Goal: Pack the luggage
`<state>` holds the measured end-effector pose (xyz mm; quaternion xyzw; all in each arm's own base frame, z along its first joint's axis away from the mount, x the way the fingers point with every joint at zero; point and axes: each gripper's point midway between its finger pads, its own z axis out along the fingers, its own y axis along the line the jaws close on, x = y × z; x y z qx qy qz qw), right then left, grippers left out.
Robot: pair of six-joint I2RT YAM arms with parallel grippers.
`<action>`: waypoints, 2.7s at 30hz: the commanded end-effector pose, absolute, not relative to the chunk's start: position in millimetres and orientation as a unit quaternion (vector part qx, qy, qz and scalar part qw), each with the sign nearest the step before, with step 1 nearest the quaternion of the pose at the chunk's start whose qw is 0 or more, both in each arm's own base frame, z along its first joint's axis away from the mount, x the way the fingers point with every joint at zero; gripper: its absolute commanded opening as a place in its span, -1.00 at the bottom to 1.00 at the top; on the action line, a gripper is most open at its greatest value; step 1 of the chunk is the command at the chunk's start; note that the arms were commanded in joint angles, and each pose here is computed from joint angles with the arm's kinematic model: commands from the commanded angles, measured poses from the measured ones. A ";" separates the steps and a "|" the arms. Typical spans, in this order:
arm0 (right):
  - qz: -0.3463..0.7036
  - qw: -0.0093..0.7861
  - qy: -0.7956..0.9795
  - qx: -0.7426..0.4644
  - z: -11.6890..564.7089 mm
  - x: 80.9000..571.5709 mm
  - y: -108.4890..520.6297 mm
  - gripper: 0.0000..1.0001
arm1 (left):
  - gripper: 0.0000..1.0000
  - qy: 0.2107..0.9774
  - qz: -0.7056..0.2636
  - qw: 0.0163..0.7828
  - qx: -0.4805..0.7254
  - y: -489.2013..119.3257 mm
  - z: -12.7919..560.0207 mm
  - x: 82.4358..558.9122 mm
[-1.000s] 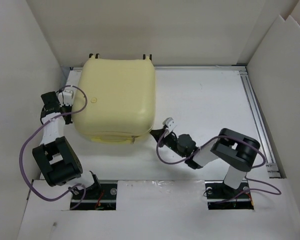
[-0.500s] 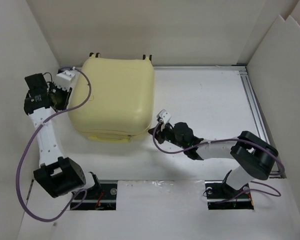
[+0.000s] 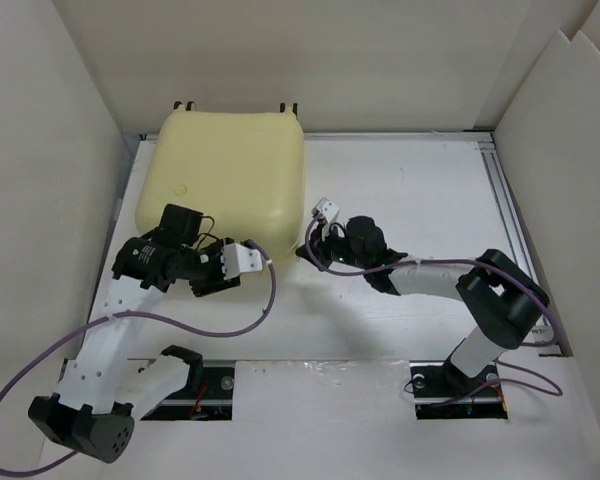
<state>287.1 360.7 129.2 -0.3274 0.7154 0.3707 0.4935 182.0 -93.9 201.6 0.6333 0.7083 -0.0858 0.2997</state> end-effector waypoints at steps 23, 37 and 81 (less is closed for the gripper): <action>0.383 0.597 0.640 -0.296 203.6 355.7 354.4 -1.00 | 0.11 0.705 0.095 0.314 0.628 -88.6 93.9 257.1; 0.383 0.551 0.671 -0.315 176.6 326.8 355.4 0.62 | -0.81 0.691 0.131 0.254 0.664 -67.3 18.5 249.3; 0.353 0.537 0.746 -0.173 160.0 317.3 433.7 -1.00 | 0.00 0.706 0.088 0.412 0.569 -93.1 114.2 252.5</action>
